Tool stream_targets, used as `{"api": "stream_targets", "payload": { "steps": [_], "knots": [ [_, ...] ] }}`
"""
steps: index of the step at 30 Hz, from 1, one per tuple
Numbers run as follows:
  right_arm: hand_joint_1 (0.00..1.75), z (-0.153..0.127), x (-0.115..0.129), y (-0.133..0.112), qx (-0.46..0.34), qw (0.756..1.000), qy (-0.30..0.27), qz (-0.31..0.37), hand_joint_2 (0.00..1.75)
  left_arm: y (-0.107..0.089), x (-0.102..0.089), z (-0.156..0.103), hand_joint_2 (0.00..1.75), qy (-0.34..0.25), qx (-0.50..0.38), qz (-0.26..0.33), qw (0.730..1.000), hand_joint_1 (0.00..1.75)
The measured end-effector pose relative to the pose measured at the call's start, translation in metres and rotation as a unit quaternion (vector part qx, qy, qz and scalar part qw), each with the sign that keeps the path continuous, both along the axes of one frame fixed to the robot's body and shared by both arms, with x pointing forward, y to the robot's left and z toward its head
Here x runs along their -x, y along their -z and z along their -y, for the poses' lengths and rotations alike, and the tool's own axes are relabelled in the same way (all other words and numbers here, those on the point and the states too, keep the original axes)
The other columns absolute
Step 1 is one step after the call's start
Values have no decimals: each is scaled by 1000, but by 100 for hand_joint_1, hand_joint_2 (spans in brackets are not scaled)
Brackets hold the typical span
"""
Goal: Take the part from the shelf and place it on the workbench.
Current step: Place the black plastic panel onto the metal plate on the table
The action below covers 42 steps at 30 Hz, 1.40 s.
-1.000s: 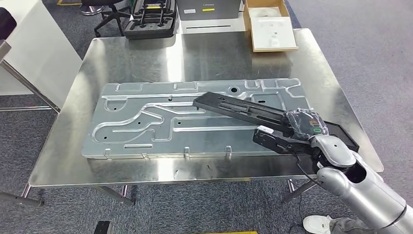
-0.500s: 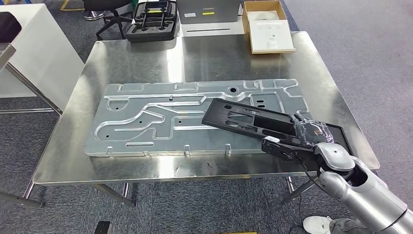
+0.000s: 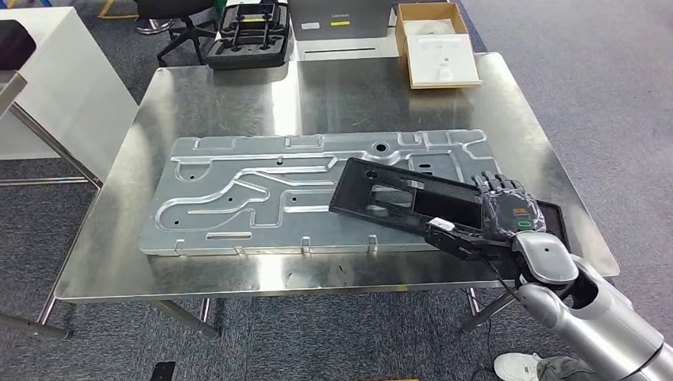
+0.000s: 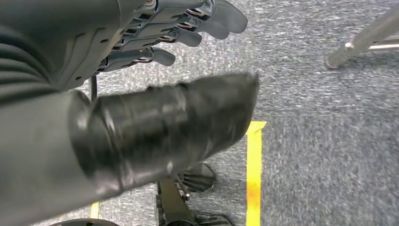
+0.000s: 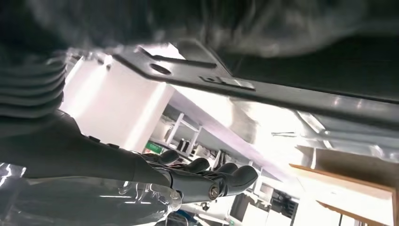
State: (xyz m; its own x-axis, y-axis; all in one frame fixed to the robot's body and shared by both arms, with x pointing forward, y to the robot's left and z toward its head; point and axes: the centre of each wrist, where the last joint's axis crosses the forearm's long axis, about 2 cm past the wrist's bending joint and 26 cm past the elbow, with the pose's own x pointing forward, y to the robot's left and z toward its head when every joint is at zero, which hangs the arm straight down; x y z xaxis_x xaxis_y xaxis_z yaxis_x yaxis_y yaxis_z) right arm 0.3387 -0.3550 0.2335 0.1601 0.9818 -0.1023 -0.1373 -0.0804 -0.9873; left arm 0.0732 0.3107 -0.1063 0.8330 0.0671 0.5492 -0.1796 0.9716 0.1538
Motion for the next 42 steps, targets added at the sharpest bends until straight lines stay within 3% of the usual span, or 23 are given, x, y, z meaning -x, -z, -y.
{"api": "stream_targets", "payload": {
  "steps": [2,12,21,36,39,42],
  "knots": [
    [0,-3,1,-1,-6,1000,-11,7,0,0,0,0,175,-7,-3,-8,1000,0],
    [0,-29,9,-9,-59,994,-83,28,0,0,-2,3,175,-11,1,-29,1000,0],
    [0,-38,13,-5,-74,992,-96,35,0,0,-1,5,175,-6,2,-39,999,0],
    [0,-48,24,-24,-157,975,-108,116,0,0,-3,7,175,-6,-6,-48,999,0],
    [0,-48,24,-28,-214,963,-108,127,0,-1,-4,6,175,-10,-9,-41,999,0],
    [0,-44,24,-34,-337,927,-107,128,0,-1,-3,7,175,-15,-9,-36,999,0]
  ]
}}
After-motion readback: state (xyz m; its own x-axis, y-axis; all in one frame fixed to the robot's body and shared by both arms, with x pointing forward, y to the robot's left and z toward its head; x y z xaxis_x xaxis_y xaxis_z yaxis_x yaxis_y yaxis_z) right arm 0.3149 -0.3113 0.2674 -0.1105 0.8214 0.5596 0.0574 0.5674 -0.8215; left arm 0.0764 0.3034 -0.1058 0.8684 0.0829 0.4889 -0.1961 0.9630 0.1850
